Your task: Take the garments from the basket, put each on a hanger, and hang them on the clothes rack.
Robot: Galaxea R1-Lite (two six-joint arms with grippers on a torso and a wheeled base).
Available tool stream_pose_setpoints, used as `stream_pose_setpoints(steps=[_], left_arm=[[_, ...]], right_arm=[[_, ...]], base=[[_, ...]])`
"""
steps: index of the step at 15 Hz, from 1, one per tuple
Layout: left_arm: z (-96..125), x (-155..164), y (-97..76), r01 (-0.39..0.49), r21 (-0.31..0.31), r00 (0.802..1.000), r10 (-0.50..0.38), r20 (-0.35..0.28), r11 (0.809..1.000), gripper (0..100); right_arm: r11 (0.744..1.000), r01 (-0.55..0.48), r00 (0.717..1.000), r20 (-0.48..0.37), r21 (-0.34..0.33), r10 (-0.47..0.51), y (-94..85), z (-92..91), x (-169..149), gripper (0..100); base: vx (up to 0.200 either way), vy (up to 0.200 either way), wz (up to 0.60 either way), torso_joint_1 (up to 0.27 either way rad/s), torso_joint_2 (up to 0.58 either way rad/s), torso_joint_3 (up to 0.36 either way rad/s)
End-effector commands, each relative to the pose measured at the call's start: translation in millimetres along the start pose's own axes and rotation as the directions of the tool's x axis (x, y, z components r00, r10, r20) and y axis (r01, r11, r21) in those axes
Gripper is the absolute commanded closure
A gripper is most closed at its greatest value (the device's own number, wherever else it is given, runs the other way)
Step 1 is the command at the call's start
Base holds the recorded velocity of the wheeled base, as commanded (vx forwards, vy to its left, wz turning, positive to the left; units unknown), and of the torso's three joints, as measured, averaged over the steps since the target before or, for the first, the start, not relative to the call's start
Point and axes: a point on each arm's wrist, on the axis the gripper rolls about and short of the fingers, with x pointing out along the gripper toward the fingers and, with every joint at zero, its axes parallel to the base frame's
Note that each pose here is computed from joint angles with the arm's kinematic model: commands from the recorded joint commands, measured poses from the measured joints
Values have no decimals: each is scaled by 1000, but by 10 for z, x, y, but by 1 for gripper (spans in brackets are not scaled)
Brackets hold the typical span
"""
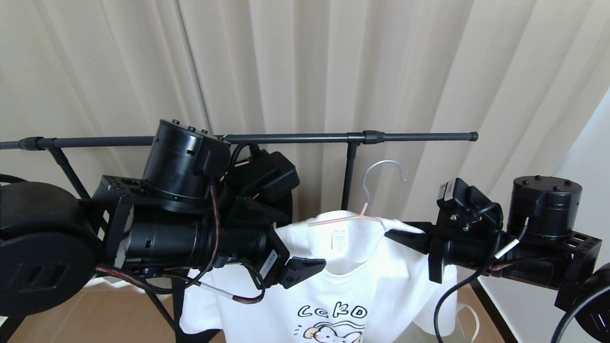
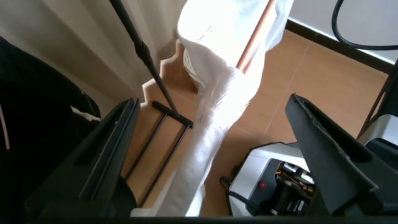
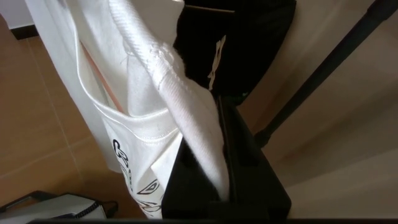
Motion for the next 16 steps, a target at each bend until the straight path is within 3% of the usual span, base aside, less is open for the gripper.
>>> stream_pose_setpoints(steps=[1, 8, 9, 16], left_arm=[[-32, 79, 11, 4, -3, 1000, -4, -22, 1000, 0], [-38, 161, 8, 1, 1, 1000, -1, -10, 1000, 0], [-38, 161, 8, 1, 3, 1000, -1, -10, 1000, 100], [-87, 105, -10, -6, -1, 1000, 6, -18, 1000, 100]], right_arm=[[1000, -1, 1000, 7, -4, 1, 6, 16, -13, 100], [1000, 3, 1000, 15, -9, -3, 10, 42, -33, 100], [1000, 2, 1000, 16, -9, -1, 11, 42, -33, 100], [1000, 11, 1000, 27, -15, -11, 2, 75, -45, 100]], base=[[0, 0, 0, 0, 0, 0], [0, 0, 0, 0, 0, 0], [0, 0, 0, 0, 0, 0], [0, 0, 0, 0, 0, 0]])
